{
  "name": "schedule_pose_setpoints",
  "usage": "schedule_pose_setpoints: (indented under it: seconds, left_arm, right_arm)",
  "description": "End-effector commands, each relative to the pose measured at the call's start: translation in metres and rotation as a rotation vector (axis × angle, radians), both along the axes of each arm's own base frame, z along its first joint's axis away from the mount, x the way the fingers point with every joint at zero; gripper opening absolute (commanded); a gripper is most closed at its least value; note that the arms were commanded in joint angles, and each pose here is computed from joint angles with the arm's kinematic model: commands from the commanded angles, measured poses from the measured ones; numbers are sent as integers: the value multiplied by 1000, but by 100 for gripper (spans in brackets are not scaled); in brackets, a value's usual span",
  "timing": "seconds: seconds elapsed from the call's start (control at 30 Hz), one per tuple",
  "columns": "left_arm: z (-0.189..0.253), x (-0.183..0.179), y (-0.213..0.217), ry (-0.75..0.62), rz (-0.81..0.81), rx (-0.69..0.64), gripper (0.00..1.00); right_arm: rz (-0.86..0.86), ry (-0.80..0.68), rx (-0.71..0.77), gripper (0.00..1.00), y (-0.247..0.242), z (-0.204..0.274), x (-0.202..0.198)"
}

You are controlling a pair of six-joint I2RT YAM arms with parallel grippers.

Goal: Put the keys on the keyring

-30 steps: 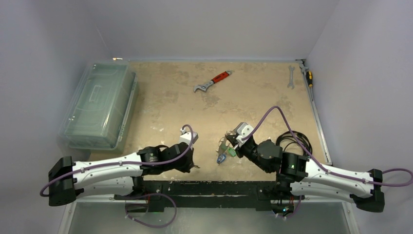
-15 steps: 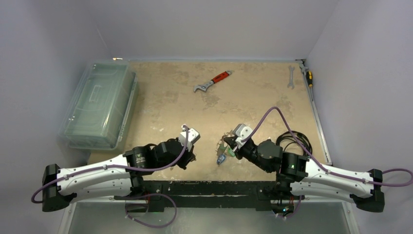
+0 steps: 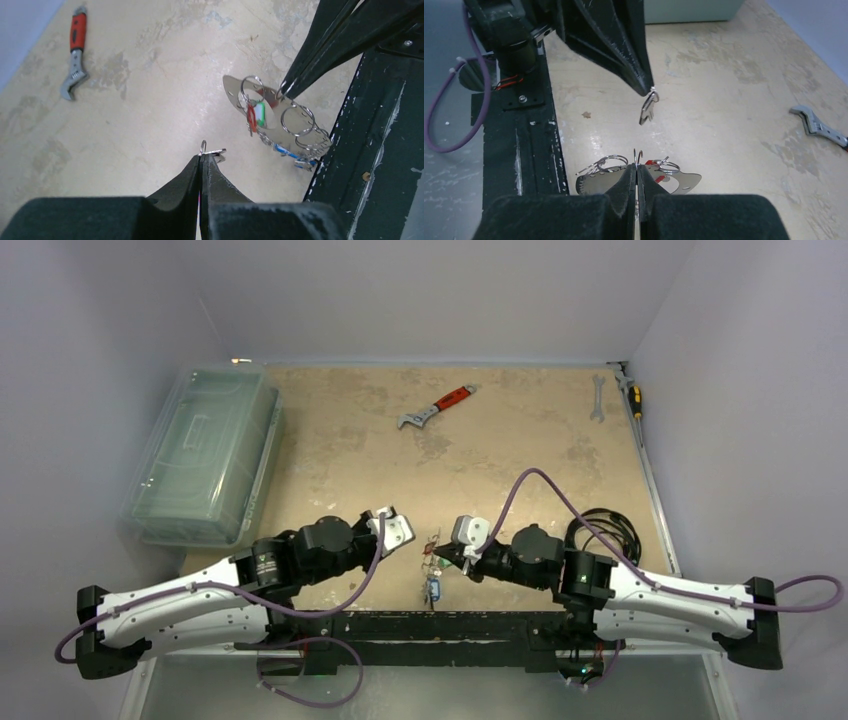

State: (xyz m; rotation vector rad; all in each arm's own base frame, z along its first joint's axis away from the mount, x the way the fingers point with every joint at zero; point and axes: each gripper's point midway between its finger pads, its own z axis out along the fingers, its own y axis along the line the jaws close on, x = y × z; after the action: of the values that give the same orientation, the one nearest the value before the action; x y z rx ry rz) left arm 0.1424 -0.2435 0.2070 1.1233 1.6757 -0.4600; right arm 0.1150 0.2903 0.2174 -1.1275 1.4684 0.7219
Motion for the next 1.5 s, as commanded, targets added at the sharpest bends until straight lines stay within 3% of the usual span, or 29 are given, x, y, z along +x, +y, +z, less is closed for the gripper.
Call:
schedule_pose_setpoints:
  seconds: [0.0,0.43,1.0,1.47]
  left_arm:
    - [29,3,-9,-188,-115,-19,0]
    - [22,0,-21,-300,-222,-19,0]
    - [2,-23,-30,-286,-392,7,0]
    - [-7,-29,-28,-277,-422,14,0]
  right_arm:
    - [121,-69,97,0,18,33,-13]
    - [155,-143,-12,0,36,18,-5]
    - [202,-139,-80,0,44,-3,-8]
    - [190,-138,-116,0,40,-15,-5]
